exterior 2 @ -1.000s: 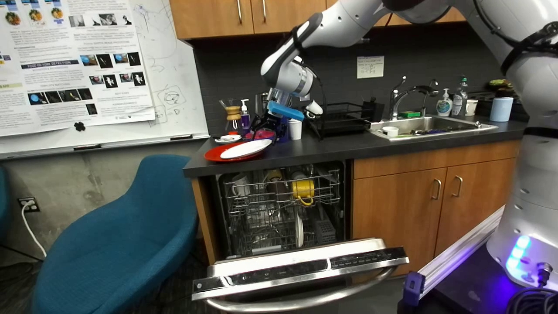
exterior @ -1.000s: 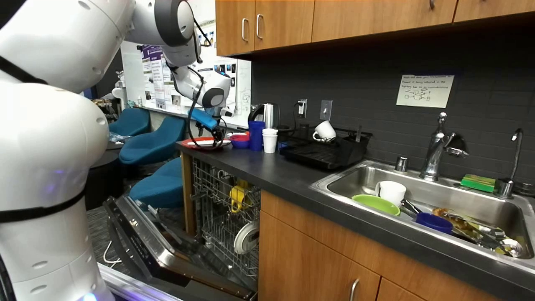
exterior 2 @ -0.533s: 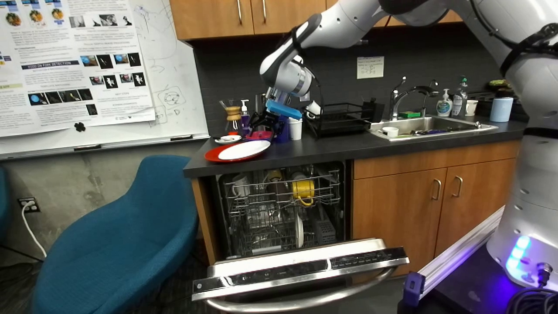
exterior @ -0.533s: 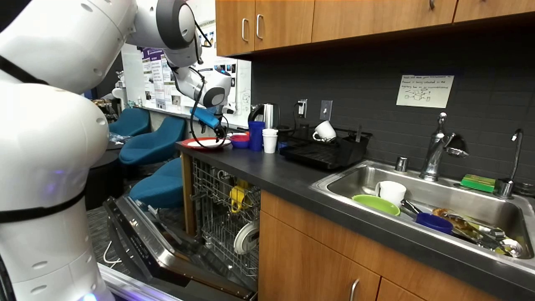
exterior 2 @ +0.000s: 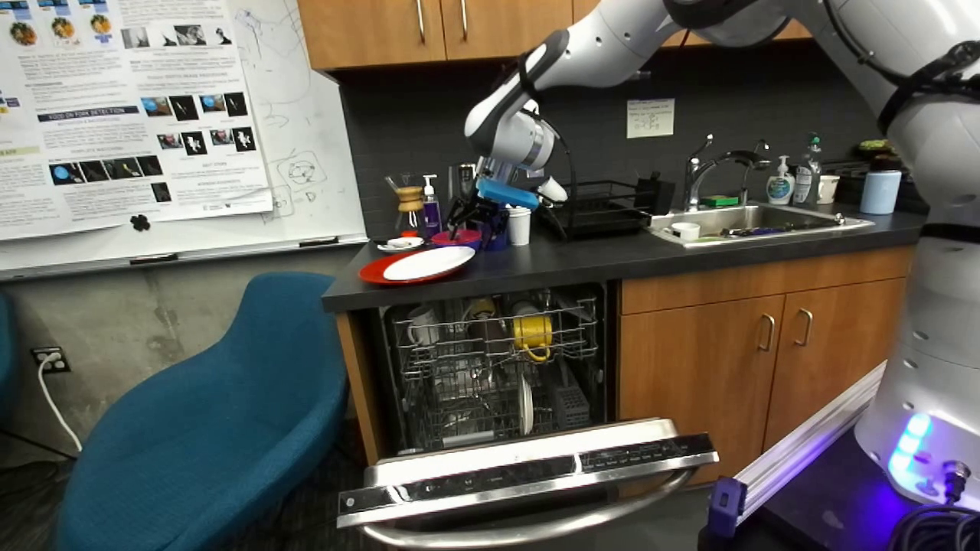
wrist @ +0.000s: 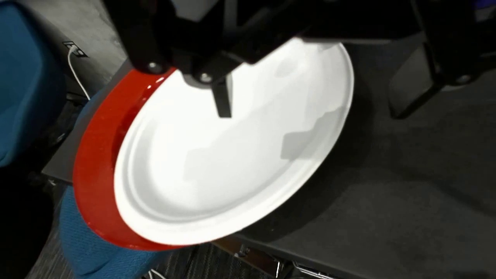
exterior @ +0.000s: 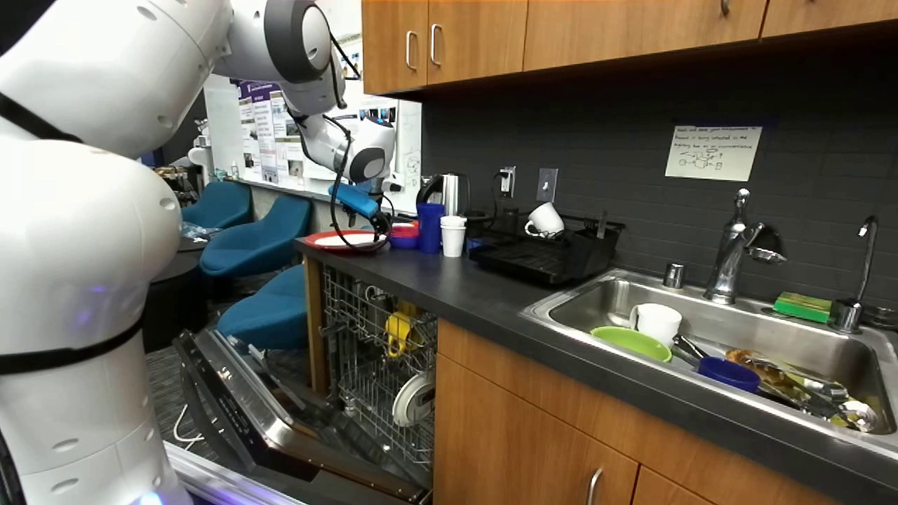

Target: Put the white plate on the dishrack.

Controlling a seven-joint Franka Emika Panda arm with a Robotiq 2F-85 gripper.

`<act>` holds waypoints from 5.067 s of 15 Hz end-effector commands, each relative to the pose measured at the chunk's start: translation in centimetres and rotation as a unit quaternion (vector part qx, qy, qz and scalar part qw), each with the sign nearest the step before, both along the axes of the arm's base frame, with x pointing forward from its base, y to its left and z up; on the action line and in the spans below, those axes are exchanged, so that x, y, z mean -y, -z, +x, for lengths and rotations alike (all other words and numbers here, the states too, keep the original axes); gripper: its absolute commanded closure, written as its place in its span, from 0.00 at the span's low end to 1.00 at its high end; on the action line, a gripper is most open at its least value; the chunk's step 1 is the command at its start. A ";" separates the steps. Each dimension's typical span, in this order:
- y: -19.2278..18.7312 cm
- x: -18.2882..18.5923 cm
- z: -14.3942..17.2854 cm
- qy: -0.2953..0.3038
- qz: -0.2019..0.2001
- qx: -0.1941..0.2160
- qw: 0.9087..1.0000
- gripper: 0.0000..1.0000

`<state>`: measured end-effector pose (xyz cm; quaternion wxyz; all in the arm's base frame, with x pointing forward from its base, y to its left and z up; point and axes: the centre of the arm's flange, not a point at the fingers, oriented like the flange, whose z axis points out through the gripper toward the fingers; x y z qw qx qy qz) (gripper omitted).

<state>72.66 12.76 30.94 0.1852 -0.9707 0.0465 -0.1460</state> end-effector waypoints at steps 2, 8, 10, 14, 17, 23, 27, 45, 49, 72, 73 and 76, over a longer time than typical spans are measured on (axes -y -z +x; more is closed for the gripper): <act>0.1 0.7 0.5 -0.001 0.002 0.004 1.000 0.00; 1.8 0.6 0.4 -0.001 0.003 -0.008 1.000 0.00; 2.4 0.7 0.3 -0.001 0.003 -0.013 1.000 0.00; 3.1 -0.1 0.3 -0.005 0.009 -0.019 1.000 0.00; 3.1 -1.0 0.3 -0.008 0.017 -0.021 1.000 0.00; 2.9 -1.3 0.5 -0.008 0.025 -0.021 0.999 0.27; 2.9 -0.8 0.8 -0.003 0.027 -0.019 0.999 0.55; -5.8 1.1 1.2 0.007 0.035 0.050 0.998 0.99; -12.1 0.2 0.7 0.011 0.103 0.090 0.991 0.99; -26.5 17.8 -12.1 0.126 -0.182 0.361 0.906 0.99; -26.2 18.3 -12.3 0.130 -0.195 0.365 0.901 0.99; -25.6 20.0 -12.7 0.141 -0.233 0.372 0.888 0.99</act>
